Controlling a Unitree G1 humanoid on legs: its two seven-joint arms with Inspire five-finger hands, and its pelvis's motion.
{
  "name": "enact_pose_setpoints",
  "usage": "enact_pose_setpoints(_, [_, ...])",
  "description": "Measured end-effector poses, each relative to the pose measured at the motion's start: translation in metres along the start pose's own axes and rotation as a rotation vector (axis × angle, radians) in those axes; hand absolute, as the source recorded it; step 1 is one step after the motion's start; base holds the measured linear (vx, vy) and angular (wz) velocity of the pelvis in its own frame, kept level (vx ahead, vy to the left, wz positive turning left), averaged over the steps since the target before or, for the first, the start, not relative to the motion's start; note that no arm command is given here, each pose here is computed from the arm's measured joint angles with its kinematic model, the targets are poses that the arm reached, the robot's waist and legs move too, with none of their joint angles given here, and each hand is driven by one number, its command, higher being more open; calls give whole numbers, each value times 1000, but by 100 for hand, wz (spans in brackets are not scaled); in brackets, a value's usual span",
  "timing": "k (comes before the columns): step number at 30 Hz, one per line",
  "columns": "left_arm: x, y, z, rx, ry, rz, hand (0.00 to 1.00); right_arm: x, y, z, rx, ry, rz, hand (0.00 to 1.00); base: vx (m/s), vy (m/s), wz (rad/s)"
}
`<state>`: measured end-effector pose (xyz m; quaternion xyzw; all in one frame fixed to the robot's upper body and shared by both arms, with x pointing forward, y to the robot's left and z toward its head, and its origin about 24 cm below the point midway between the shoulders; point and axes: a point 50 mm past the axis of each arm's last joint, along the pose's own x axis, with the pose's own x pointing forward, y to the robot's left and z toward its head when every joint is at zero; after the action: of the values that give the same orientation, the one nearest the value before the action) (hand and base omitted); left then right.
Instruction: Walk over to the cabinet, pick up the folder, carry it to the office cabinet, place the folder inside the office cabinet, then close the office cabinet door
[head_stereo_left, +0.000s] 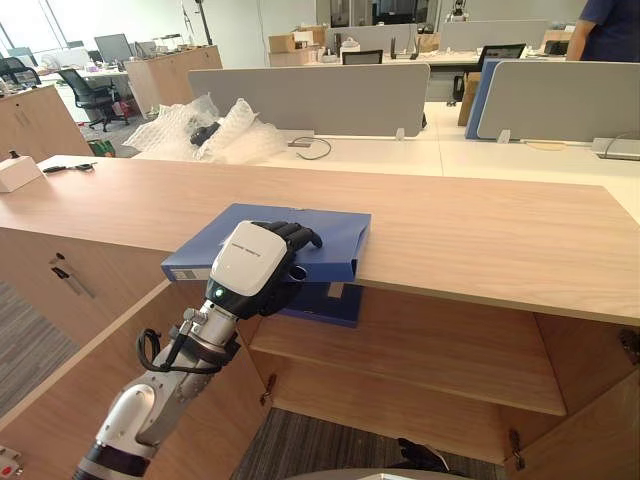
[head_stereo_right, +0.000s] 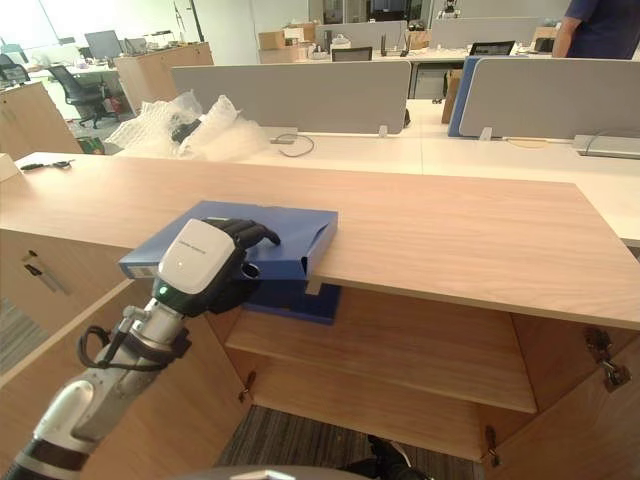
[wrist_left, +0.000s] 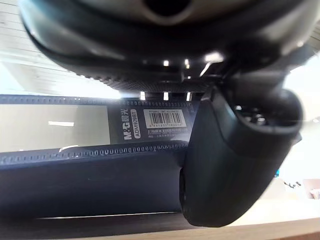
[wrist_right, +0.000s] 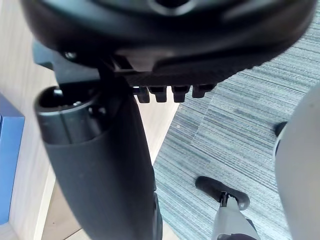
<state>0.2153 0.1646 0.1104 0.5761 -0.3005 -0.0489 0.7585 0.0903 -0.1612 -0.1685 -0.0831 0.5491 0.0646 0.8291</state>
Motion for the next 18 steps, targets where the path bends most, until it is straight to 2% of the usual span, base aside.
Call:
enact_pose_setpoints(3, [-5,6,15,-262,86,105,0,-1,-6,-4,78,10,-30,100,-2,5,-2])
enact_pose_setpoints(5, [-5,15,19,-426,129,223,0,-1,-9,-8,150,23,-46,100,-13,13,-7])
enact_pose_setpoints(7, [-7,30,19,-660,174,404,0,-3,-15,-14,227,39,-76,100,-27,17,-12])
enact_pose_setpoints(10, [-10,41,19,-854,180,539,0,-4,-17,-19,271,48,-97,100,-45,15,-15])
enact_pose_setpoints(11, [-13,42,18,-1021,186,598,0,-5,-19,-19,311,36,-114,100,-56,18,-22])
enact_pose_setpoints(13, [-14,41,17,-1105,194,618,0,-6,-19,-17,346,15,-126,100,-64,20,-21])
enact_pose_setpoints(14, [-19,39,15,-1214,204,635,0,-9,-18,-11,413,-42,-146,100,-66,20,-20])
enact_pose_setpoints(18, [-24,44,6,-1326,205,689,0,-21,-19,15,498,-222,-194,100,-44,12,-24])
